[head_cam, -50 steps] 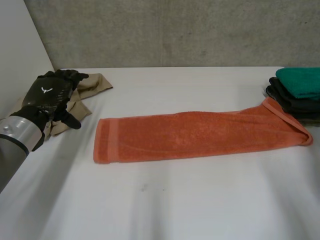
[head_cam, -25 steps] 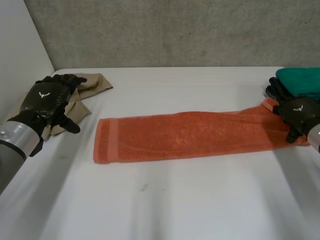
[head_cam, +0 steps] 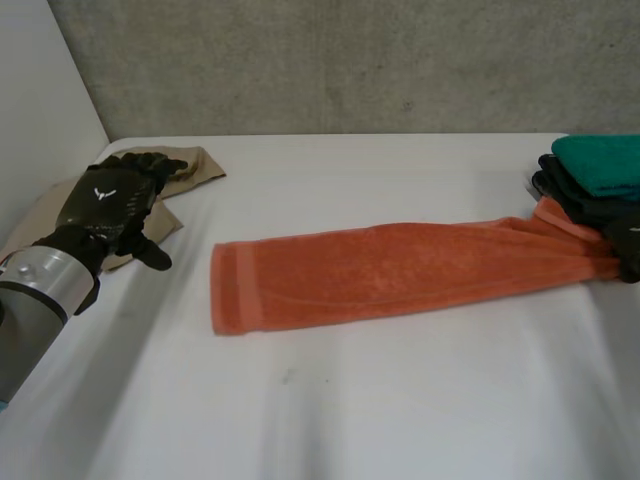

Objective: Fold the laundry.

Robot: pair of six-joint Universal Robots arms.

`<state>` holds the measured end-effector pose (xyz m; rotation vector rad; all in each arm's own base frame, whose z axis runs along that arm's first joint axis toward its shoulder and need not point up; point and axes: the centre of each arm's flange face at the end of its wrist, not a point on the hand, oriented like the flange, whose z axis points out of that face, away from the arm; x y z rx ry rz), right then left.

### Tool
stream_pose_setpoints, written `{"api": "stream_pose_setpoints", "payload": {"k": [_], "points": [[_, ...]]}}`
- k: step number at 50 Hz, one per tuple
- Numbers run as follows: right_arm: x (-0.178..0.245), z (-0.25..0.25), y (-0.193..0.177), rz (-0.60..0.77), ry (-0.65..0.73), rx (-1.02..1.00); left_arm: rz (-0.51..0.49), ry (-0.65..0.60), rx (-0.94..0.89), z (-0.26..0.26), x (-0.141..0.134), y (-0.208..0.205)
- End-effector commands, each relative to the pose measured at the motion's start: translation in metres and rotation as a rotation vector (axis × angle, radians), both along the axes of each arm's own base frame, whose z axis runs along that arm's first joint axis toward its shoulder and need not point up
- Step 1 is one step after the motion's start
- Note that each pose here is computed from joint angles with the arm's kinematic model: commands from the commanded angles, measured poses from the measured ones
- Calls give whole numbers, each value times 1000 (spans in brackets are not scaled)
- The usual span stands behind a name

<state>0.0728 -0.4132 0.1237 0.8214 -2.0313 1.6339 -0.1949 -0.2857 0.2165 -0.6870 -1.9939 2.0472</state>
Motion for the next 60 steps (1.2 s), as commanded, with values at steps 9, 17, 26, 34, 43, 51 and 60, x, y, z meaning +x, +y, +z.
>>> {"api": "stream_pose_setpoints", "payload": {"k": [9,17,26,34,43,51,60], "points": [[35,71,19,-36,245,-89,26,9,-19,8,8,0],[206,89,87,570,241,-436,50,20,-21,13,16,-1],[325,14,200,1185,247,-483,52,25,-9,10,17,3],[343,-17,223,1213,311,-385,29,23,-1,6,9,5],[312,55,188,874,-86,-330,-17,21,-20,8,-6,4],[255,84,136,587,-415,-173,-73,23,-27,10,-28,12],[227,52,93,357,-516,198,-92,17,-12,5,-43,24]]}}
